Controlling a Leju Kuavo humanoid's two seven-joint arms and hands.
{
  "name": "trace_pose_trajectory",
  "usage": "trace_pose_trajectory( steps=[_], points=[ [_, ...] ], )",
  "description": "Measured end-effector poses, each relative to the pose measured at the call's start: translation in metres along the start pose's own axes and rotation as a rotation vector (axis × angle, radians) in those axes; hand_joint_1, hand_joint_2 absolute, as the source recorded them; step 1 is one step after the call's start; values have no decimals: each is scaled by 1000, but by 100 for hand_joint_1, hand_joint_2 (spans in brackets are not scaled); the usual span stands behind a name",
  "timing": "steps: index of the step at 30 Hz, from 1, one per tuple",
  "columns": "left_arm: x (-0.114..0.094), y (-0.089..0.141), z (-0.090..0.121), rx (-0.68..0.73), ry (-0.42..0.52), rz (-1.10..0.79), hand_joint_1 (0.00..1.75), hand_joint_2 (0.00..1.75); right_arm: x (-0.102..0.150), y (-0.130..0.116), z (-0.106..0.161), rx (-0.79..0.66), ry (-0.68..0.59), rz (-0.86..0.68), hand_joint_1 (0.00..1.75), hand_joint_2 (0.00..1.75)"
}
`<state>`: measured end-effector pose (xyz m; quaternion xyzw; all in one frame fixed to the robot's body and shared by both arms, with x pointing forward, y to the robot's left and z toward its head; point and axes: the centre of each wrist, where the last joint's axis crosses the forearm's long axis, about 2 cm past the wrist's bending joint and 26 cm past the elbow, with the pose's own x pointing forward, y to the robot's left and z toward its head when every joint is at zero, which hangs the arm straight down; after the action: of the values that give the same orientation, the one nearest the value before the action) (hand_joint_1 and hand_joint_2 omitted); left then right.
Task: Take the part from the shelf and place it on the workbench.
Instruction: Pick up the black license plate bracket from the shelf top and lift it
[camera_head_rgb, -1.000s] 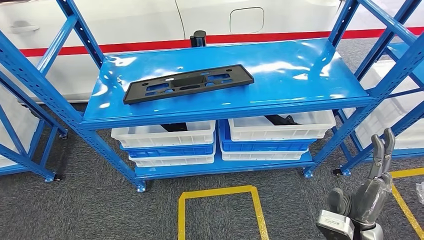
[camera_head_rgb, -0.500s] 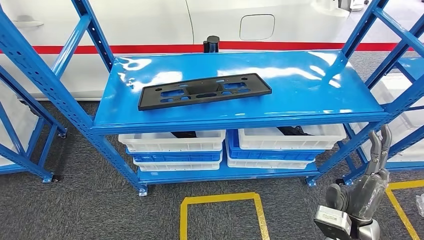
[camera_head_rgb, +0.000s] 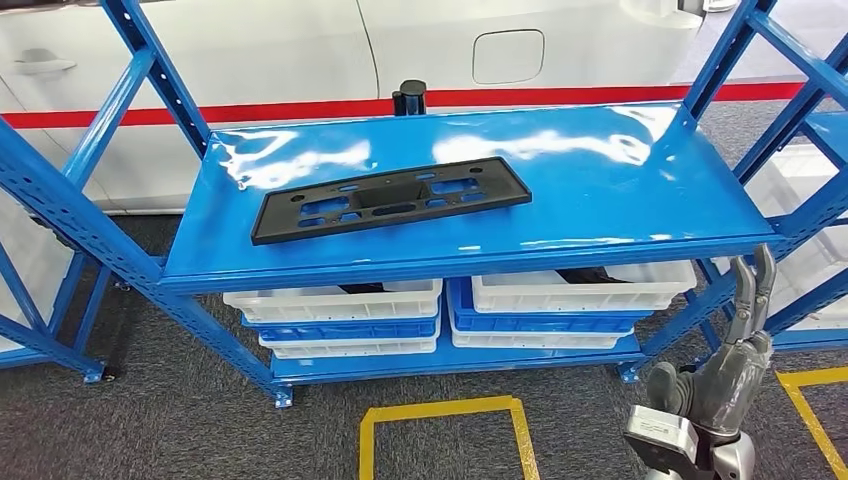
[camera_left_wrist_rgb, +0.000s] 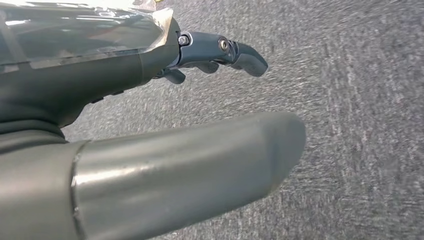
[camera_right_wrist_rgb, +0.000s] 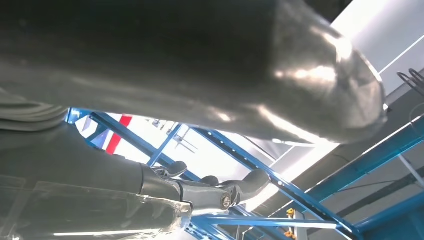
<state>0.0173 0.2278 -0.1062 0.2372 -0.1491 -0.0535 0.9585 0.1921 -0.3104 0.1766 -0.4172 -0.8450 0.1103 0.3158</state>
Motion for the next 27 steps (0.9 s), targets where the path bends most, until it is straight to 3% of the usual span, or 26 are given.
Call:
trace_pose_trajectory(
  steps=[15, 27],
  points=[
    [3, 1, -2, -1, 3, 4, 0, 0, -3, 3, -3, 6, -5, 0, 0, 0],
    [9, -11, 8, 40, -3, 17, 0, 0, -7, 4, -5, 49, 13, 1, 0, 0]
  ],
)
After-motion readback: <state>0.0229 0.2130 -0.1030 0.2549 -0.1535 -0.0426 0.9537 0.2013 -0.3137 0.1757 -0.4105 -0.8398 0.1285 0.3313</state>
